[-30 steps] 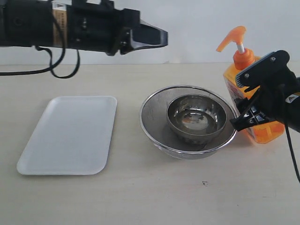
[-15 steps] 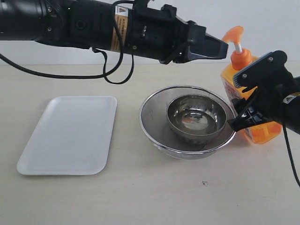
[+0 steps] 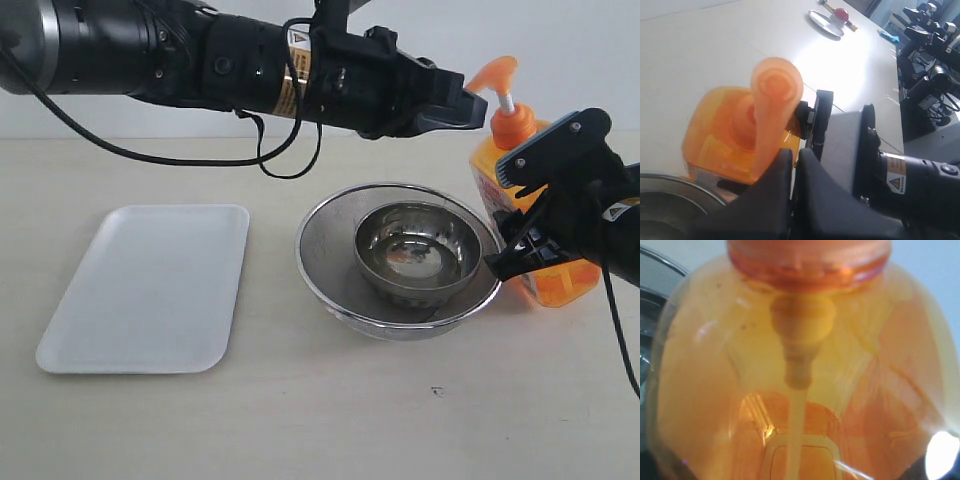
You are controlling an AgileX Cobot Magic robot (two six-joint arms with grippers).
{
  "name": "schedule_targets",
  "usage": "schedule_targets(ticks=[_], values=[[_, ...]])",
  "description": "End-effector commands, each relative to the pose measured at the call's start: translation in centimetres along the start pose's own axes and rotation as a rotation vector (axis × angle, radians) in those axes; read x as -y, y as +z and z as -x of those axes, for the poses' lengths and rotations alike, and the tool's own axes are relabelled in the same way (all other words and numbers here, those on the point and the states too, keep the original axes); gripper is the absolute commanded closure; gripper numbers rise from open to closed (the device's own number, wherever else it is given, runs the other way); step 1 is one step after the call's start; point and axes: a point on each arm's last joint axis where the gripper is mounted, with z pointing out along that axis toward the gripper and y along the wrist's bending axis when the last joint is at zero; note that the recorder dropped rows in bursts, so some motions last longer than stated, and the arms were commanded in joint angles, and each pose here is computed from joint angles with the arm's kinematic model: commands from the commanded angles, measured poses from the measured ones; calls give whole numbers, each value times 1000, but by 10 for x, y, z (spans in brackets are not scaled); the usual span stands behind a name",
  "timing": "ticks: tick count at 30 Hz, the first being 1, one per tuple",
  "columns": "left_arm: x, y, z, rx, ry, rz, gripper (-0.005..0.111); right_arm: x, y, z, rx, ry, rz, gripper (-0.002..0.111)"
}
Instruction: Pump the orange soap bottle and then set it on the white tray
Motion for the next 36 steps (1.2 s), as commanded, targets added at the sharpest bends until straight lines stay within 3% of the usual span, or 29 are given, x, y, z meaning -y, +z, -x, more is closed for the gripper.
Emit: schedule_targets(ticks=[1,5,10,20,25,30,36], values=[[-1,0,4,8,7,26,102,7,-3,10,74,-17,-57,108],[-5,-1,4,9,13,49,102,7,-3,10,74,-17,-57,108],[9,-6,7,-7,33,-42,102,7,-3,10,73,-18,-58,108],[29,-29,47,99,172,39,102,7,-3,10,70,-38,-58,108],[25,-21,55,97,165,46,102,7,-3,10,68,-34,-60,108],[12,-6,41,36,141,39,102,7,-3,9,63,-27,-64,108],[13,3,52,61,145,16,102,7,-3,9,60,-27,-61,108]])
